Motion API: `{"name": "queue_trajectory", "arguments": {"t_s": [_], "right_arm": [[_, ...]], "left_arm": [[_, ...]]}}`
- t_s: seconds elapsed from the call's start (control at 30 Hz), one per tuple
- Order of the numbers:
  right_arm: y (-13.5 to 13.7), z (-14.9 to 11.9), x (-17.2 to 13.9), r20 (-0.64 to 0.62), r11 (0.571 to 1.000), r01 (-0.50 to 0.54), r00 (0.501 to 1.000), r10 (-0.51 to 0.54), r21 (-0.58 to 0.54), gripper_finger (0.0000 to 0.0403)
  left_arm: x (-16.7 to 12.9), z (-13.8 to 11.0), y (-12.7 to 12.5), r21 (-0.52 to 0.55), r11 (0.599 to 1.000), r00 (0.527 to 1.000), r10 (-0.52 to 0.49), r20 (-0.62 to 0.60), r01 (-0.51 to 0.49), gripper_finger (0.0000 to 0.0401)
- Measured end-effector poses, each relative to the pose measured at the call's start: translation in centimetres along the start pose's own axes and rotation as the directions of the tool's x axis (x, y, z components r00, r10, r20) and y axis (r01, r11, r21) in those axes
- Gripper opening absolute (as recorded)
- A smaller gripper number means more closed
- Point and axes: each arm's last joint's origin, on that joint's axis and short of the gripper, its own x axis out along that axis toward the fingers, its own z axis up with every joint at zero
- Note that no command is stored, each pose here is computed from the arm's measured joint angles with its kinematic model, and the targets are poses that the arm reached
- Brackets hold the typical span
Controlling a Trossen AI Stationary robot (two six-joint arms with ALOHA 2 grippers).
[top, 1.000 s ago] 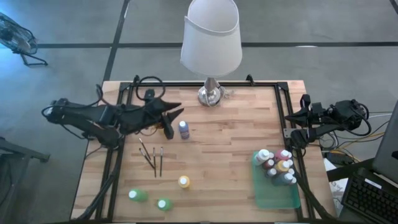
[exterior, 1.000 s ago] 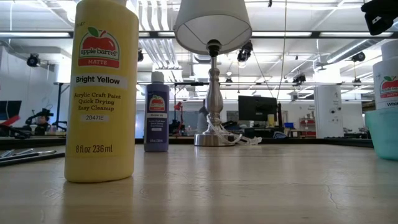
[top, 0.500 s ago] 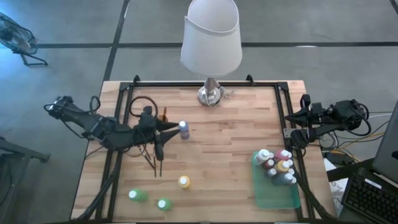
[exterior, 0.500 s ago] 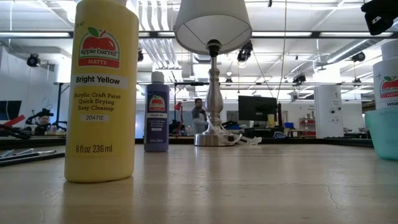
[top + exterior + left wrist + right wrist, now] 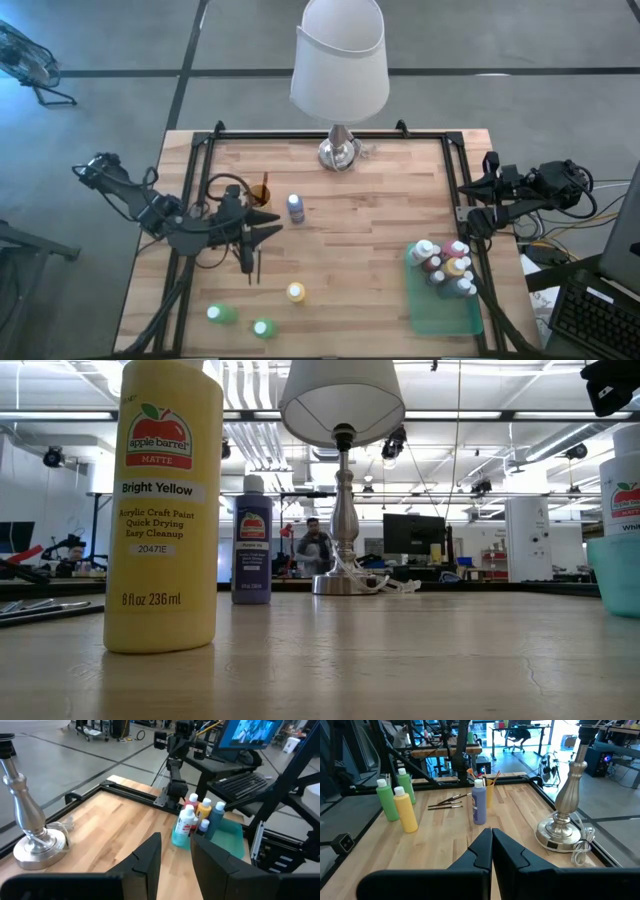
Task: Pick & Place Paint Supplies
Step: Put the silver paint brush into the yellow cup
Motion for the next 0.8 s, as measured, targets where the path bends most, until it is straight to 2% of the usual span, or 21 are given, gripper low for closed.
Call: {"name": "queue_trajectory", "arguments": {"t_s": [0.2,0.4,0.53,0.63,0.8], "right_arm": [[0.0,0.0,0.0,0.000,1.000,0.000,1.000,0.000,0.000,0.0008],[0.0,0.0,0.0,0.000,1.000,0.000,1.000,0.000,0.000,0.0008],[0.0,0.0,0.0,0.000,1.000,0.000,1.000,0.000,0.000,0.0008],[0.0,0.0,0.0,0.000,1.000,0.000,1.000,0.000,0.000,0.0008],[0.0,0.0,0.0,0.000,1.000,-0.001,1.000,0.001,0.000,0.0008]], "left_arm": [[0.0,-0.1,0.0,-0.008,1.000,1.000,-0.003,-0.005,0.003,0.0110],[0.0,-0.5,-0.3,-0.137,0.984,0.988,-0.124,-0.088,0.111,0.0110],[0.3,-1.3,-0.2,-0.232,0.970,0.983,-0.108,-0.148,0.072,0.0110],[0.7,-2.1,-0.4,-0.260,0.965,0.976,-0.089,-0.197,0.035,0.0110],[1.3,-2.7,-1.1,-0.277,0.960,0.968,-0.114,-0.226,0.048,0.0110]]}}
